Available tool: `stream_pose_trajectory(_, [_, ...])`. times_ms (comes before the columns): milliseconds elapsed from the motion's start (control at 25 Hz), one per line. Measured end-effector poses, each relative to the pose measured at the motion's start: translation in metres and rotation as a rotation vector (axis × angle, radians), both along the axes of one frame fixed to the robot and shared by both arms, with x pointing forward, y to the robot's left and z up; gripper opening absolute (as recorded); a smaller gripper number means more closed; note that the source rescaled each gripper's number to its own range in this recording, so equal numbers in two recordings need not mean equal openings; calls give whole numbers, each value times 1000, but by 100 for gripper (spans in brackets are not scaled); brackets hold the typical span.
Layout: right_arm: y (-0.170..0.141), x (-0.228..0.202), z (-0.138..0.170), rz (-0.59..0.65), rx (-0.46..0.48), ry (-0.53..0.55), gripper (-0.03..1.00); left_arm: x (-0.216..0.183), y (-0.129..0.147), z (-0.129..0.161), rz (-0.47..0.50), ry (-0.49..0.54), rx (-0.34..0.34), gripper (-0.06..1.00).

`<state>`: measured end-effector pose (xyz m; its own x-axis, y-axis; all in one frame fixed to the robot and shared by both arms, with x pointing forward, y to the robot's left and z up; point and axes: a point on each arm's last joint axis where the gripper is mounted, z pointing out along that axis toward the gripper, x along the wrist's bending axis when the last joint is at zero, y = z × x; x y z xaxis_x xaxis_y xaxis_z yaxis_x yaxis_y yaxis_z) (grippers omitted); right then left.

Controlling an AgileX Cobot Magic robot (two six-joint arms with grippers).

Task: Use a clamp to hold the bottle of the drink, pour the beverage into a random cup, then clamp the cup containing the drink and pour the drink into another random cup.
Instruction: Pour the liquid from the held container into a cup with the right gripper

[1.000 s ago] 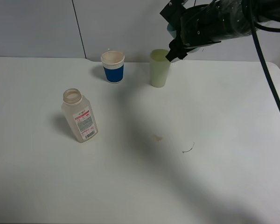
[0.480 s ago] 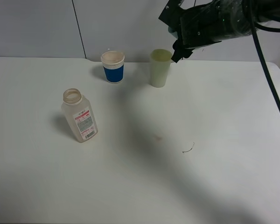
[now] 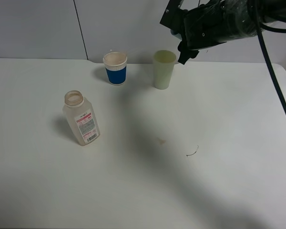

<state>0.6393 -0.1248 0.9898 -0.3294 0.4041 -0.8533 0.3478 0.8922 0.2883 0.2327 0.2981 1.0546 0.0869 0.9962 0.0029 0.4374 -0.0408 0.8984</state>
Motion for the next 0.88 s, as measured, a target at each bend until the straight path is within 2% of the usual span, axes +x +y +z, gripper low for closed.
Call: stream_pose_trajectory(880, [-1,1,2,60,-155,9,3,0,0,0,0,0,0,100])
